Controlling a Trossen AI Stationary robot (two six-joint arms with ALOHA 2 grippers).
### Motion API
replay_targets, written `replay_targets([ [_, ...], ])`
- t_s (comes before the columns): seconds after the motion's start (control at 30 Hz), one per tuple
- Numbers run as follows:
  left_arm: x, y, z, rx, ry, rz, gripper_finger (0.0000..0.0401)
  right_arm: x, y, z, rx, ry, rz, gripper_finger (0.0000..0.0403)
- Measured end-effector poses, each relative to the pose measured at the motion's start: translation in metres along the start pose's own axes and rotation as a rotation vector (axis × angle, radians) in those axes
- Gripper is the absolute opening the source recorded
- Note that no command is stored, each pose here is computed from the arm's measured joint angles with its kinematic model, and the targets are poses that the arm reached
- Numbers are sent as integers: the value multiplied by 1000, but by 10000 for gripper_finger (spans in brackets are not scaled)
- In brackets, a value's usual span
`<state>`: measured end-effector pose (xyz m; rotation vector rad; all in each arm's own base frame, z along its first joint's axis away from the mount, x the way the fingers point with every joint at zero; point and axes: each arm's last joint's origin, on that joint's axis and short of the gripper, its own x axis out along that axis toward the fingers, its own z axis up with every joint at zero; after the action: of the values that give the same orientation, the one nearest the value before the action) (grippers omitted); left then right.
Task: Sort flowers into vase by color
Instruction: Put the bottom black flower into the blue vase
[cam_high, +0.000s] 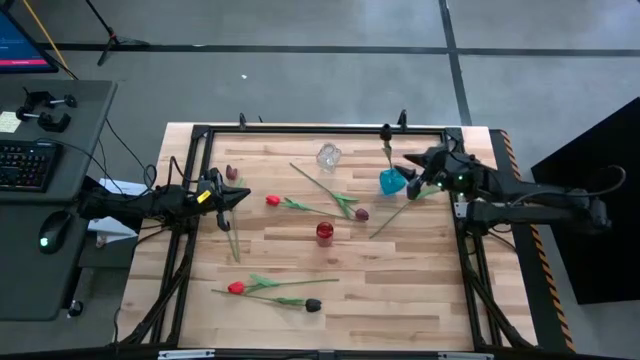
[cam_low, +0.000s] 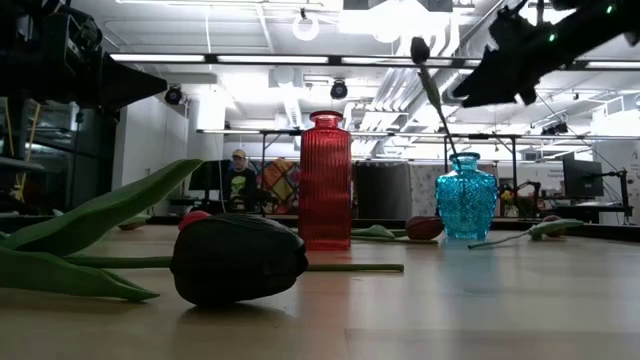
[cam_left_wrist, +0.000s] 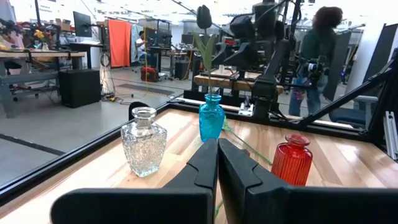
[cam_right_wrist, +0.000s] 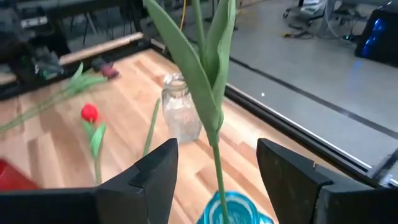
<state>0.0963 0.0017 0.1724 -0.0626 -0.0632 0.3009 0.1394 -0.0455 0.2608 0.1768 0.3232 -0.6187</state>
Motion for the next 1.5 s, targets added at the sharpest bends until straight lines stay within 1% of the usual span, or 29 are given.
replay_targets([
  [0.1,0,0,0,0,0,0,0,-12,1,14,-14,39,41,209],
  [0.17,0,0,0,0,0,0,0,-18,3,21,-11,62,93,209],
  [0.23,0,0,0,0,0,0,0,-22,6,26,18,67,159,209],
  [0.33,0,0,0,0,0,0,0,-24,13,28,100,90,305,209],
  [0.47,0,0,0,0,0,0,0,-23,26,21,234,211,507,209],
  [0.53,0,0,0,0,0,0,0,-22,35,19,303,277,574,209],
  [0.63,0,0,0,0,0,0,0,-19,51,20,406,319,647,209],
  [0.73,0,0,0,0,0,-1,0,-15,70,26,498,288,733,209],
  [0.8,0,0,0,0,-1,0,0,-12,84,32,564,227,772,209],
  [0.87,0,0,0,-8,-2,-1,0,-8,97,36,629,152,785,209],
  [0.9,0,0,0,-32,-2,-5,0,-6,104,39,663,104,790,209],
  [0.93,0,-1,1,-88,-8,-20,0,-4,109,41,696,59,791,209],
  [0.97,0,-1,3,-166,-26,-46,0,-3,115,43,728,15,793,209],
  [1.03,-1,-3,10,-364,-83,-98,0,0,125,47,795,-71,804,209],
  [1.1,-2,-3,19,-581,-155,-153,0,3,133,47,841,-119,801,209],
  [1.13,-3,-3,24,-666,-195,-178,0,4,138,49,857,-128,794,209],
  [1.17,-4,-3,28,-724,-232,-199,0,5,143,51,862,-128,787,209],
  [1.3,-8,-2,39,-845,-324,-278,0,9,161,60,820,-107,774,209],
  [1.37,-10,-3,44,-876,-358,-333,0,12,170,64,780,-85,762,209],
  [1.4,-9,-4,47,-889,-342,-360,0,13,174,66,758,-74,758,209],
  [1.43,-8,-6,50,-896,-295,-383,1,14,178,68,730,-61,756,209],
  [1.5,-3,-12,57,-869,-127,-424,6,14,185,73,680,-33,748,209],
])
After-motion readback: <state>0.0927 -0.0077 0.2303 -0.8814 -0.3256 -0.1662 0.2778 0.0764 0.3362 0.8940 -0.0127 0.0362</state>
